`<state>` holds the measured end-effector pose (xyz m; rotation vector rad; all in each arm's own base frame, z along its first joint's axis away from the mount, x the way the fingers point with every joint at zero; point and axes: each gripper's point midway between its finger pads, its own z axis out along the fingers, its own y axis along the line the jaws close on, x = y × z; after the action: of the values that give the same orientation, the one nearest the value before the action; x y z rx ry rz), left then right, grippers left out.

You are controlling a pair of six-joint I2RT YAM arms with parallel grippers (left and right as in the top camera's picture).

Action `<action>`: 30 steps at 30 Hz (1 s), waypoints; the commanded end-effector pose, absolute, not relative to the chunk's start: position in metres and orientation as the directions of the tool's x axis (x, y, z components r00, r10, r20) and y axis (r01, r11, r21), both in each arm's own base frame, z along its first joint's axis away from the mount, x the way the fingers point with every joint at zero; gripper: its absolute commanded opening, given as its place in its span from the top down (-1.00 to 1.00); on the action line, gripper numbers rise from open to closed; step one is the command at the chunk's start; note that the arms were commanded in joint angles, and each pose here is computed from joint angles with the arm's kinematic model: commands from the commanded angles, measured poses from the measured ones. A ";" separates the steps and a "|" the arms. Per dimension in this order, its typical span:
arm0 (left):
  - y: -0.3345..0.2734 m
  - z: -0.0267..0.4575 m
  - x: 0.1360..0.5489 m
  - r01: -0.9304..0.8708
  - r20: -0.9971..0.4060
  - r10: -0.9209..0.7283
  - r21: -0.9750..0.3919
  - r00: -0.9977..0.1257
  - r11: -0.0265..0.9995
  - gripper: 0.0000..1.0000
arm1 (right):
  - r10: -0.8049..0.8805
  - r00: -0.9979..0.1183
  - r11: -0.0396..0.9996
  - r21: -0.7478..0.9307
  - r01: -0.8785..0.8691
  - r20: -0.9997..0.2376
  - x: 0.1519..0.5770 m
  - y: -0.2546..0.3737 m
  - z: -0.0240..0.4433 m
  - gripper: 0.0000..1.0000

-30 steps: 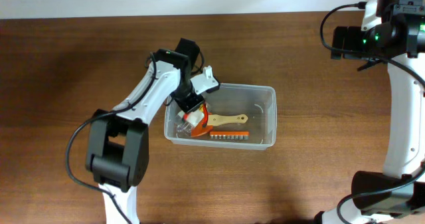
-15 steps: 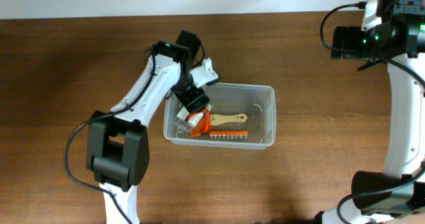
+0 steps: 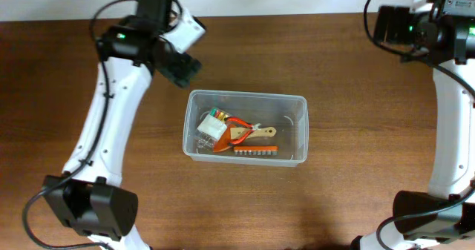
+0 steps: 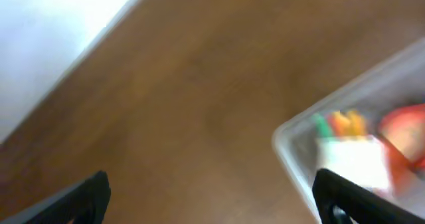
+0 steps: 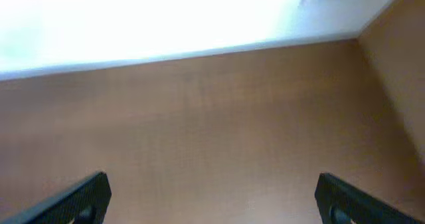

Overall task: Pack container
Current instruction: 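Lift the left arm away from the container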

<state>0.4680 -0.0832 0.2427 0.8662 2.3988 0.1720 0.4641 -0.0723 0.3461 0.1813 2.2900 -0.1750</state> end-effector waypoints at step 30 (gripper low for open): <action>0.068 0.321 0.379 -0.206 -0.869 0.154 0.278 -0.471 0.938 -0.98 | 0.021 -0.492 0.961 -0.118 0.249 -0.870 0.359 -0.090 0.318 -0.97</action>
<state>0.4049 0.0678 0.3267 -0.0016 2.0595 0.4269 0.3873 -0.0929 0.3322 0.1460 2.0973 -0.2941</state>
